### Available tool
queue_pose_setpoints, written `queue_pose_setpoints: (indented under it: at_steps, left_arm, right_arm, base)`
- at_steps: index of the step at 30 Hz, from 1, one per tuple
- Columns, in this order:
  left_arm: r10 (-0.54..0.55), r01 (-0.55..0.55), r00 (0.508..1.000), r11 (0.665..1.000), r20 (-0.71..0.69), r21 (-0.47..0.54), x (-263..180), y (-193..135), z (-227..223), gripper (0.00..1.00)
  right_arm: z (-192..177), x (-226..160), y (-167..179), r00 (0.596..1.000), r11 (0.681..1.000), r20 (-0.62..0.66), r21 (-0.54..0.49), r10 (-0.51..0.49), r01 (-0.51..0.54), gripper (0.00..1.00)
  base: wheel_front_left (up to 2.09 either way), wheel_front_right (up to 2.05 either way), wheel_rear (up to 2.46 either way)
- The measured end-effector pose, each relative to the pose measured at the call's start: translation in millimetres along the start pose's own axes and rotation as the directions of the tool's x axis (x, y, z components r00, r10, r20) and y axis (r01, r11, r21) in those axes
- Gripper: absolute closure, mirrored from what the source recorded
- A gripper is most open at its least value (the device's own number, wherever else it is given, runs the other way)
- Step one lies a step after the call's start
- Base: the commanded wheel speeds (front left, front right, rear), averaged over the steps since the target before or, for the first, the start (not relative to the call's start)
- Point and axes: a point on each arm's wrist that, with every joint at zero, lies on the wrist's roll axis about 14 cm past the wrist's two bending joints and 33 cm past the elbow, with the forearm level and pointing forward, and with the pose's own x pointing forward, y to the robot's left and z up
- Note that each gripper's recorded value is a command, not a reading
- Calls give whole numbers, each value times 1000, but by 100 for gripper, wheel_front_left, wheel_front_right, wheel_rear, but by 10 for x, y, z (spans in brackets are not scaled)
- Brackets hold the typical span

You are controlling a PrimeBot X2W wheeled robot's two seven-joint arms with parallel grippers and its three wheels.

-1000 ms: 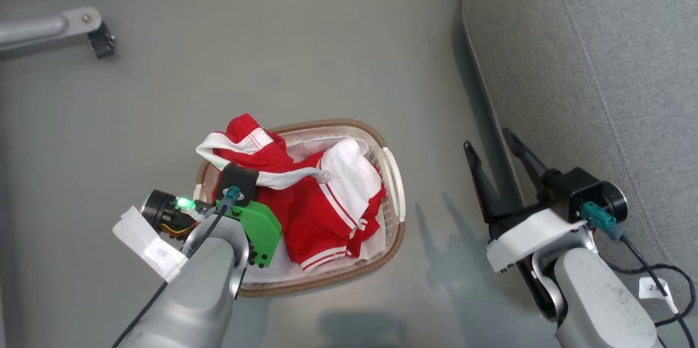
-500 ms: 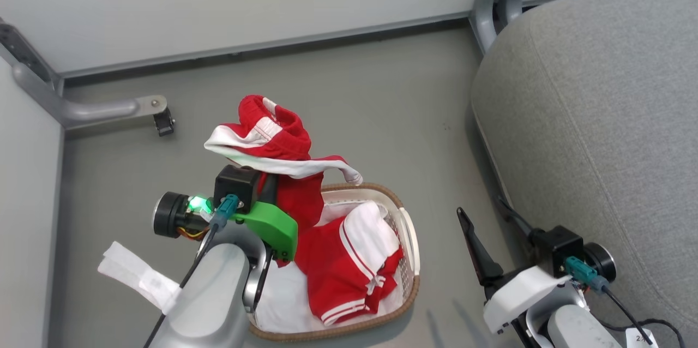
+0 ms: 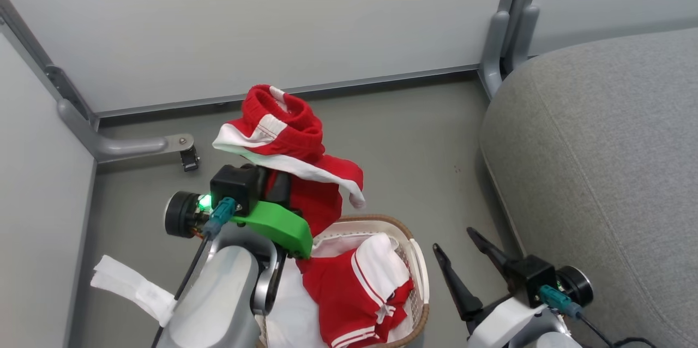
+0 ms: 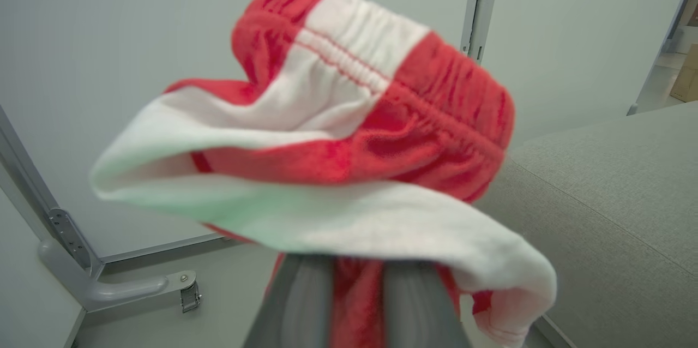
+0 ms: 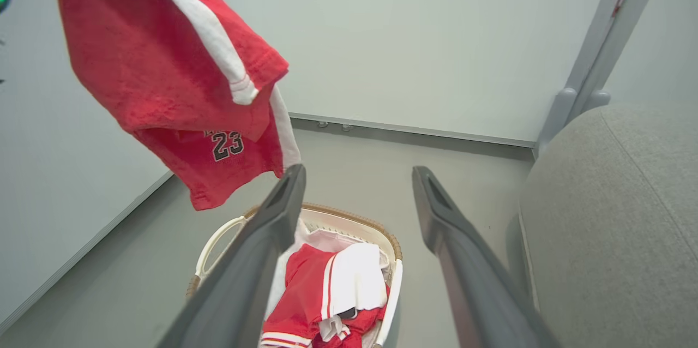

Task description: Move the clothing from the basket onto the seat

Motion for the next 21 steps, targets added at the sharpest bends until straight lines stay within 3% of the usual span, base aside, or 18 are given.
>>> queue_pose_setpoints:
  at_steps: [6, 14, 21]
  left_arm:
    - [-33, 33, 999, 999, 0, -34, -1, -138, 26, 100]
    - [-70, 69, 997, 996, -31, -55, -8, -279, -43, 100]
    - [-86, 82, 995, 995, -55, -62, -34, -333, -110, 100]
  right_arm:
    - [202, 280, 413, 983, 982, 42, -73, 180, -177, 0]
    - [399, 709, 753, 928, 906, 40, -236, 370, -351, 0]
    - [147, 867, 990, 882, 836, -77, -290, 465, -467, 0]
  base:
    - [0, 0, 0]
    - [0, 0, 0]
    - [0, 0, 0]
